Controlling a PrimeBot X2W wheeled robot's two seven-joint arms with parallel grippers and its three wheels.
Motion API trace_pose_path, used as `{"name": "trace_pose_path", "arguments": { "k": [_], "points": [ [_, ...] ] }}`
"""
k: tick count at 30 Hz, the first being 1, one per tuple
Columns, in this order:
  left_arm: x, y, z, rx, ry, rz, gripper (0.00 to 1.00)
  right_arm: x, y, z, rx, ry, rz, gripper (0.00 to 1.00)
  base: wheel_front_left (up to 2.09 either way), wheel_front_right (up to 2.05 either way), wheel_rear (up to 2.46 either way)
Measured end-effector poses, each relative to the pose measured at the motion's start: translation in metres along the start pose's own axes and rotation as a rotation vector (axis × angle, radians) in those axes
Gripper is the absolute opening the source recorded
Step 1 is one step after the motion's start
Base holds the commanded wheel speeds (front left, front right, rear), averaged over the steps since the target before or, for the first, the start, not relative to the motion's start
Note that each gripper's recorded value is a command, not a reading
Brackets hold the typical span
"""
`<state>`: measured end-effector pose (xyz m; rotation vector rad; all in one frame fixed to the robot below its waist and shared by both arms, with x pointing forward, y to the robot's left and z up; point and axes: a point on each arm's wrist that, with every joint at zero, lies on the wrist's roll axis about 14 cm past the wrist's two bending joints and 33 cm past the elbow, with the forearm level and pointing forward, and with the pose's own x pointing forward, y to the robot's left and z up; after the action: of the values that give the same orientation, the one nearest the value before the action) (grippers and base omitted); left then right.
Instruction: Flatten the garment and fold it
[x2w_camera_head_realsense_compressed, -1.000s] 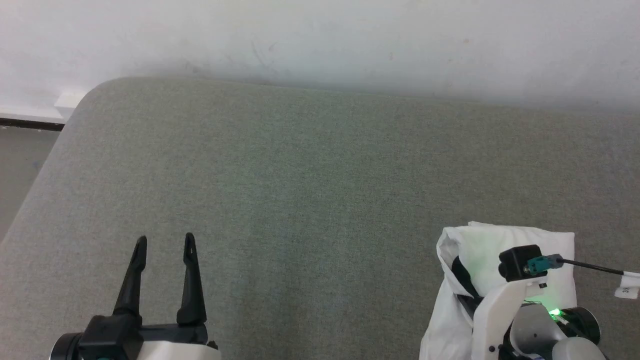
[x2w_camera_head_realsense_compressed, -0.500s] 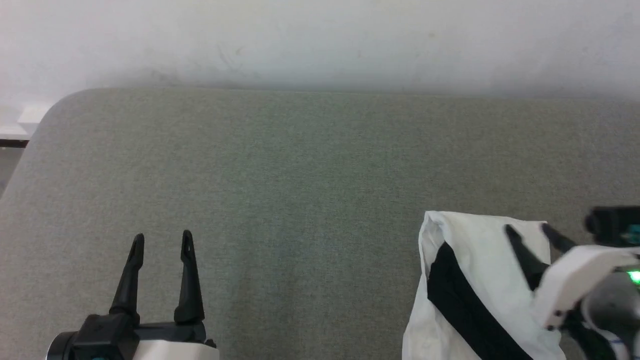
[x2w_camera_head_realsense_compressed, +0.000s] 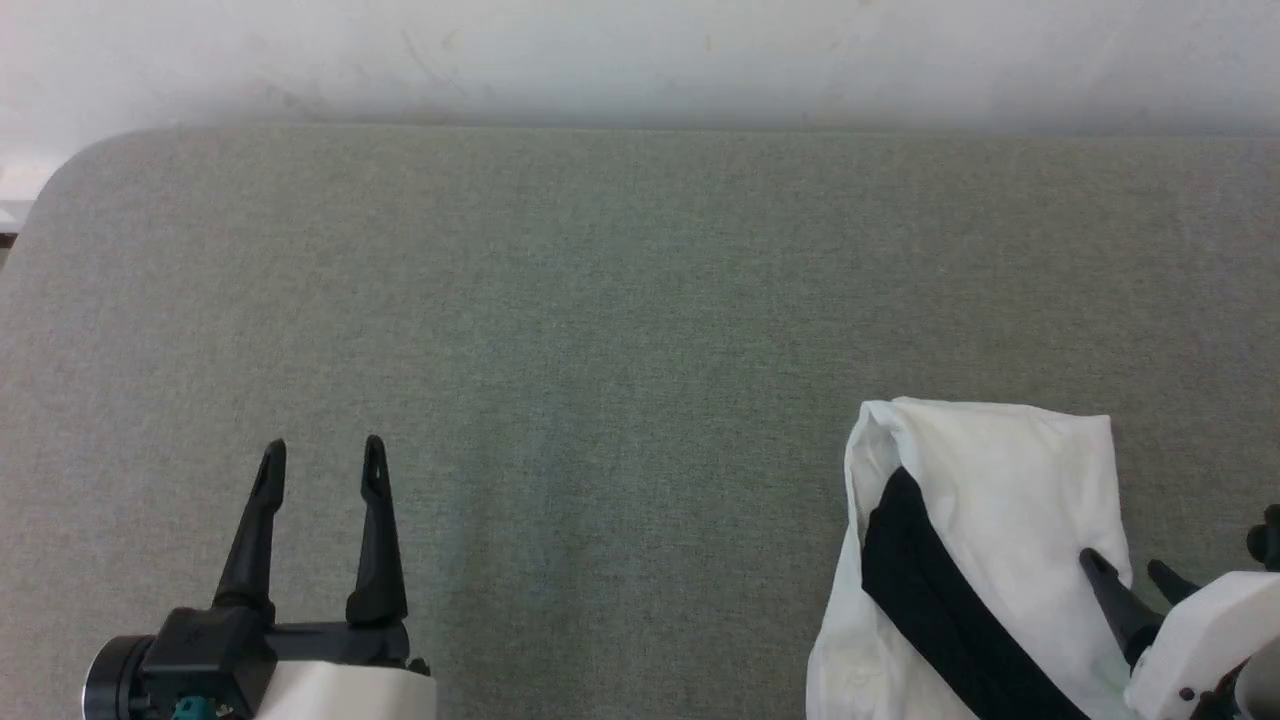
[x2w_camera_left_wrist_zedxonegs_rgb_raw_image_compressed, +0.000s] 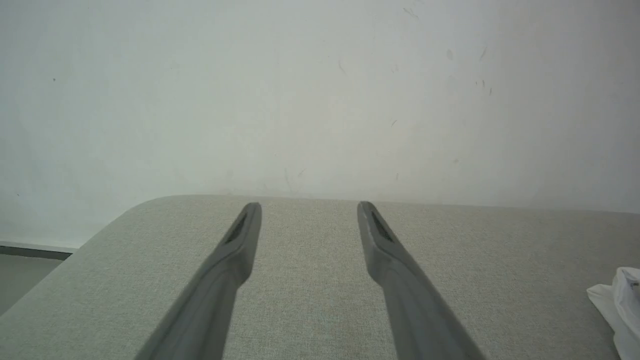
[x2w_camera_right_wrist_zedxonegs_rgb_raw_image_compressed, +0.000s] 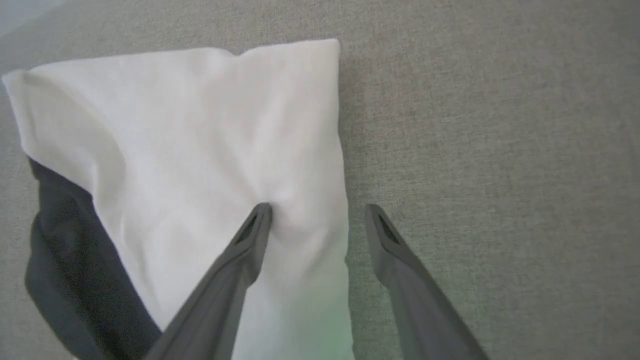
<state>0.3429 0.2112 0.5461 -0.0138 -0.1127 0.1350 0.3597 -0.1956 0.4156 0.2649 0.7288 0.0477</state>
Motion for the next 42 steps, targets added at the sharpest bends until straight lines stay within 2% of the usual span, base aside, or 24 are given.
{"name": "trace_pose_path", "arguments": {
  "k": [12, 13, 14, 15, 16, 17, 23, 27, 32, 36, 42],
  "points": [
    [0.000, 0.006, -0.009, 0.022, 0.045, 0.016, 1.00, 0.038, 0.009, -0.029, 0.073, 0.137, 0.047, 1.00, 0.00, 0.00, 0.00],
    [0.000, 0.005, -0.009, 0.022, 0.045, 0.013, 1.00, 0.039, 0.008, -0.030, 0.083, 0.142, 0.047, 0.82, 0.00, 0.00, 0.00],
    [0.000, 0.004, -0.009, 0.020, 0.043, 0.011, 1.00, 0.041, 0.008, -0.030, 0.087, 0.145, 0.047, 0.47, 0.00, 0.00, 0.00],
    [0.000, 0.003, -0.008, 0.019, 0.040, 0.007, 1.00, 0.041, 0.008, -0.029, 0.087, 0.142, 0.046, 0.33, 0.00, 0.00, 0.00],
    [0.001, 0.002, -0.007, 0.017, 0.036, 0.004, 1.00, 0.042, 0.008, -0.029, 0.087, 0.137, 0.045, 0.08, 0.00, 0.00, 0.00],
    [0.001, 0.001, -0.005, 0.016, 0.031, 0.002, 1.00, 0.043, 0.009, -0.027, 0.076, 0.130, 0.044, 0.00, 0.00, 0.00, 0.00],
    [0.000, -0.003, 0.003, 0.013, 0.006, -0.020, 1.00, 0.035, 0.025, -0.005, -0.063, 0.058, 0.041, 0.00, 0.00, 0.00, 0.00],
    [0.004, -0.014, 0.009, 0.001, -0.015, -0.057, 1.00, 0.024, 0.029, 0.042, -0.145, -0.057, 0.034, 0.00, 0.00, 0.00, 0.00],
    [0.012, -0.027, 0.012, -0.008, -0.025, -0.107, 1.00, 0.006, 0.002, 0.093, -0.278, -0.119, -0.056, 0.00, 0.00, 0.00, 0.00],
    [0.025, -0.036, 0.010, -0.010, -0.025, -0.135, 1.00, 0.003, -0.021, 0.113, -0.367, -0.097, -0.123, 0.00, 0.00, 0.00, 0.00],
    [0.059, -0.043, 0.011, 0.010, -0.063, -0.167, 1.00, 0.004, -0.076, 0.141, -0.543, -0.054, -0.279, 0.00, 0.00, 0.00, 0.00]
  ]
}}
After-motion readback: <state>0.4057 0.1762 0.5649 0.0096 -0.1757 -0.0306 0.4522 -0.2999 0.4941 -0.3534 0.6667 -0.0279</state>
